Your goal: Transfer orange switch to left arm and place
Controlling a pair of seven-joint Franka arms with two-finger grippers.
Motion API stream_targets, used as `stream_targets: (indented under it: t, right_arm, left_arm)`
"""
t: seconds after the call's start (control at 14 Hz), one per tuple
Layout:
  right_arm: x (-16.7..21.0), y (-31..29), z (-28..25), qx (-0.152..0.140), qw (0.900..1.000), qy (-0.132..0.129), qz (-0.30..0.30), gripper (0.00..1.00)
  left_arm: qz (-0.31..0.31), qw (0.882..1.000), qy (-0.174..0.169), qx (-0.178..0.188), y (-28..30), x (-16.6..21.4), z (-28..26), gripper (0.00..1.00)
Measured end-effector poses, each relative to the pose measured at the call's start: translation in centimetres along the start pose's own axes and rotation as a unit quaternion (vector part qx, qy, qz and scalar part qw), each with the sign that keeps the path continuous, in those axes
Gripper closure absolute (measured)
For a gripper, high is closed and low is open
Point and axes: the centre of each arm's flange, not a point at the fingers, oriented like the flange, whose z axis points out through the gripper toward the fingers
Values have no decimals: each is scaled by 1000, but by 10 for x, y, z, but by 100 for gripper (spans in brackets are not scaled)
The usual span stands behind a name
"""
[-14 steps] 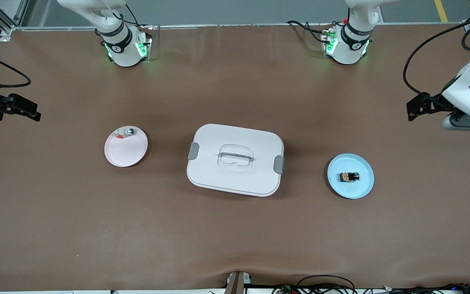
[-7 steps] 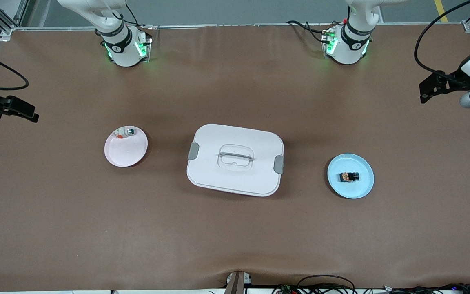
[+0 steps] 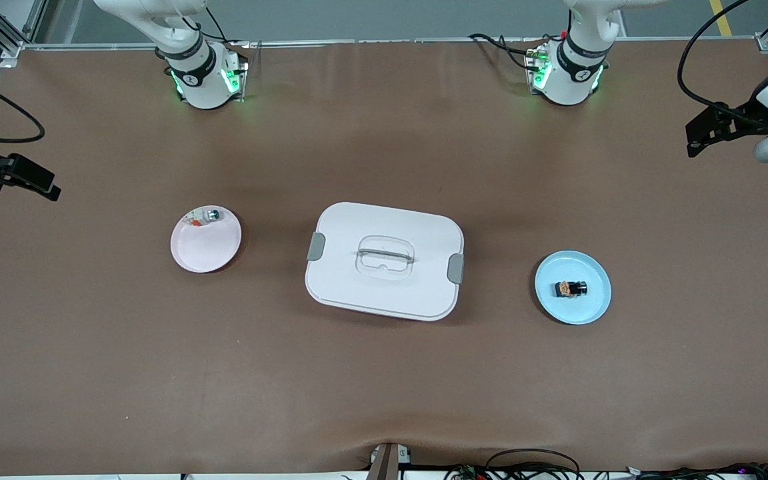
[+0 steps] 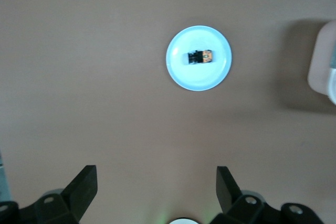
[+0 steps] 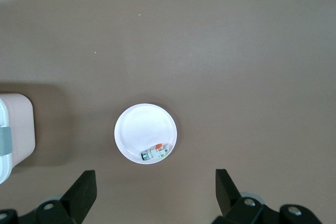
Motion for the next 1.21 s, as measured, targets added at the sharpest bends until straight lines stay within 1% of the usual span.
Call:
stream_targets:
  t: [0.14, 0.36, 0.78, 1.21]
  right_arm:
    - [-11, 5, -1, 5, 1000, 0, 4, 0]
    - [-16, 4, -2, 8, 1000, -2, 4, 0]
    - [-30, 2, -3, 5, 999, -32, 4, 0]
    - [-37, 0, -11, 5, 999, -32, 1, 0]
  left_arm:
    - [-4, 1000, 1, -13, 1, -2, -3, 0]
    - [-5, 1000, 5, -15, 1, -5, -6, 0]
    - [-26, 1000, 6, -17, 1, -6, -8, 0]
    - [-26, 1000, 2, -18, 2, -10, -11, 0]
